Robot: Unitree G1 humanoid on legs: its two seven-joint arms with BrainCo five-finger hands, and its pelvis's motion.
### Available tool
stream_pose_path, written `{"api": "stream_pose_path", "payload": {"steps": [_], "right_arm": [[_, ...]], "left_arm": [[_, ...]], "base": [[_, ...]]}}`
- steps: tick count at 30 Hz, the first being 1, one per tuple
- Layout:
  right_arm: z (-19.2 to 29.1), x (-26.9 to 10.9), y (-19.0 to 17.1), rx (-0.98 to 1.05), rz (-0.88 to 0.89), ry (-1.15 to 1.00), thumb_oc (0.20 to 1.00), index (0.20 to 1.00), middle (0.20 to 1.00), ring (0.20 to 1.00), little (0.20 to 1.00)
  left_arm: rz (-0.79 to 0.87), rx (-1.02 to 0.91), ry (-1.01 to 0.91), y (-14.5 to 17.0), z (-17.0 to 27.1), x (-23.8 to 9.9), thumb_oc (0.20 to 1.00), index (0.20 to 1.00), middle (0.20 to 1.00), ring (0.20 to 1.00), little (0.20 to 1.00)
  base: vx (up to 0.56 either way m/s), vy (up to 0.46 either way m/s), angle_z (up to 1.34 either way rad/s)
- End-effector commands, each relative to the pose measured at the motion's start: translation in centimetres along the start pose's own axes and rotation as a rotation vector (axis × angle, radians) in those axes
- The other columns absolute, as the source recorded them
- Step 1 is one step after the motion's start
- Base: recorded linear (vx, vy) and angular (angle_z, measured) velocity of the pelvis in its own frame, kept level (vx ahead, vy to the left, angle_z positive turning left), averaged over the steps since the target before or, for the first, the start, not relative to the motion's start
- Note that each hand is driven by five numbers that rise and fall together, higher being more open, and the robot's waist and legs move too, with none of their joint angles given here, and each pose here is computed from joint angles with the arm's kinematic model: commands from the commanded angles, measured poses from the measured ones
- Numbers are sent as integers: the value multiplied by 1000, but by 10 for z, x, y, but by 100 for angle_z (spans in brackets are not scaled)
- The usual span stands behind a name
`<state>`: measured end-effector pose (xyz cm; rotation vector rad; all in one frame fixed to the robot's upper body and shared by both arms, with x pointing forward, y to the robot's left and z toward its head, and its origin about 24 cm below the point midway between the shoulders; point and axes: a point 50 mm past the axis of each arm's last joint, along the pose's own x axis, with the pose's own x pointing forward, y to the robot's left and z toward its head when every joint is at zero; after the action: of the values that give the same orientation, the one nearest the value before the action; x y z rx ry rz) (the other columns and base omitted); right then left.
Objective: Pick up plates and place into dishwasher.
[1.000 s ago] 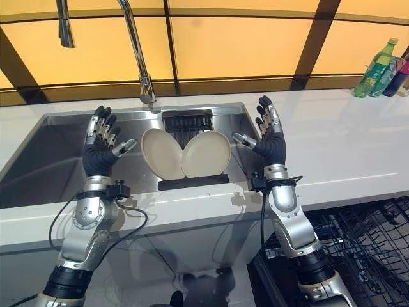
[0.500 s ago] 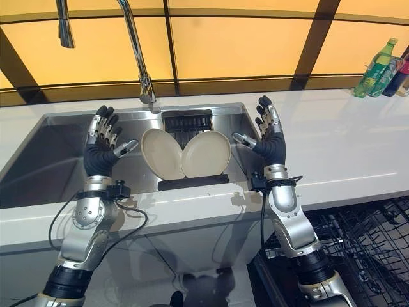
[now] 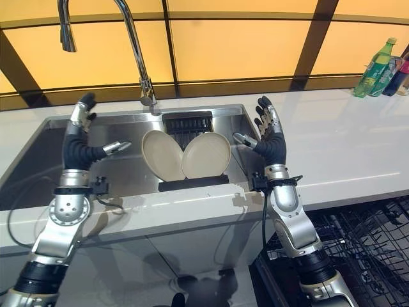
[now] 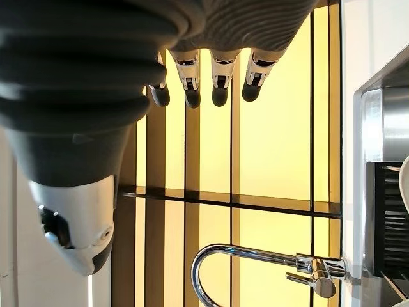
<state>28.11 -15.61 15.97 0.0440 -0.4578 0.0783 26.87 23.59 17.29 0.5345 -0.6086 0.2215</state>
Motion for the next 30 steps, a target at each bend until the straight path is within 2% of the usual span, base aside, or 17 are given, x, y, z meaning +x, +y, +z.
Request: {"api": "stream_pose_path", "payload": {"steps": [1,13,26,30], "right_arm": [[13,4,-6,9,13,-69,1000,1000,1000,1000,1000],[8,2,-15,-14,24,-24,1000,1000,1000,1000,1000],[-1,-3,-21,-32,28,30,1000,1000,1000,1000,1000],[-4,-5,-21,-37,38,47,1000,1000,1000,1000,1000]], "left_arm": [[41,189,-114,19,2,20,1000,1000,1000,1000,1000],[-102,680,-244,46,-5,34,1000,1000,1000,1000,1000],[-468,977,-457,16,-16,24,1000,1000,1000,1000,1000],[-667,1087,-558,3,-23,13,1000,1000,1000,1000,1000]], "base": [[60,69,1],[62,83,-2],[81,63,-2],[72,49,-2]]}}
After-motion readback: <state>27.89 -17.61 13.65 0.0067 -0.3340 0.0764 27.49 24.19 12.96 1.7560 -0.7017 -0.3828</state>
